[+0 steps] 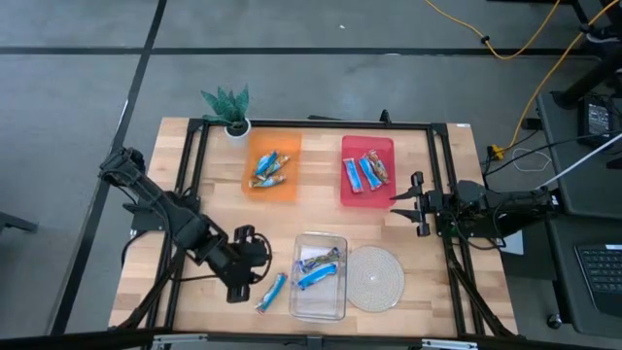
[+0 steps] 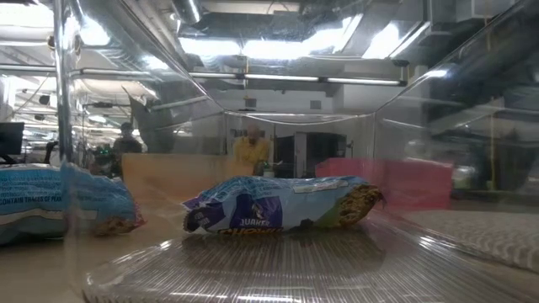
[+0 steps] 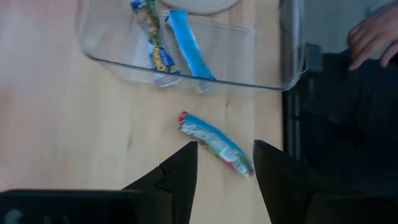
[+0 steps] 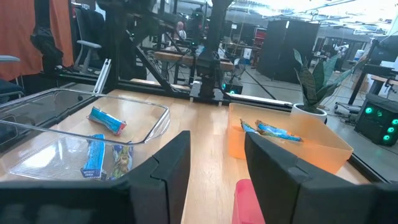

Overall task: Pick and place Granola Bars by type
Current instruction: Put the red granola bar into the red bin

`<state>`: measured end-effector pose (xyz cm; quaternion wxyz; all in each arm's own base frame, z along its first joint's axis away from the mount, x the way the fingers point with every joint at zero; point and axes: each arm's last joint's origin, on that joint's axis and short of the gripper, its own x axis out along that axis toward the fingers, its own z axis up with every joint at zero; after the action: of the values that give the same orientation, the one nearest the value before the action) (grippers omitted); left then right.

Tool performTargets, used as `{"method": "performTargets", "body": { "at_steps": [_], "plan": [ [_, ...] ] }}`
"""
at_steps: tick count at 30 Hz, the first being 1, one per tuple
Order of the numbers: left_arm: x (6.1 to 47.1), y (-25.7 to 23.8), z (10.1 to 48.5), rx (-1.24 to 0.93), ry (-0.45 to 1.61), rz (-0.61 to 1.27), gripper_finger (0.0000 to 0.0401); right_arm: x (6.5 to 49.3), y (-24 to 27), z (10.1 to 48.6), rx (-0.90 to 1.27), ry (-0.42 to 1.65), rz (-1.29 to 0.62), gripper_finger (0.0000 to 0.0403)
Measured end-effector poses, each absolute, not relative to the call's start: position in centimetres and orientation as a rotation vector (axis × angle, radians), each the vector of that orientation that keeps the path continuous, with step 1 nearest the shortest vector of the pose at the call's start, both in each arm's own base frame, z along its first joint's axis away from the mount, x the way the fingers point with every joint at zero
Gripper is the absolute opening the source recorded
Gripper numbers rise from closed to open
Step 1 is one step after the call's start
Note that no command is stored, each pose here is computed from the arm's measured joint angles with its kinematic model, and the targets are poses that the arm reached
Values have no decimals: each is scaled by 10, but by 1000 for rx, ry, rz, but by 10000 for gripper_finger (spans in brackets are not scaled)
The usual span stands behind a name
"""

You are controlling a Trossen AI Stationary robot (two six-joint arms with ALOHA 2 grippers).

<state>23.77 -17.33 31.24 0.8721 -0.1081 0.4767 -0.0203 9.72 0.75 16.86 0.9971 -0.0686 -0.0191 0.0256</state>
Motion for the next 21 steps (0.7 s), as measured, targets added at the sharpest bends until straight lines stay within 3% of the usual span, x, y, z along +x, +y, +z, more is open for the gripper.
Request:
{"method": "performTargets", "body": {
  "at_steps": [11,21],
  "plan": [
    [239,-202,300,-273,965,-34,147,97,7,169,-137,-38,51,155],
    [260,-226,261,-294,1045,-40,147,97,7,169,-137,-38,51,155]
  ]
}}
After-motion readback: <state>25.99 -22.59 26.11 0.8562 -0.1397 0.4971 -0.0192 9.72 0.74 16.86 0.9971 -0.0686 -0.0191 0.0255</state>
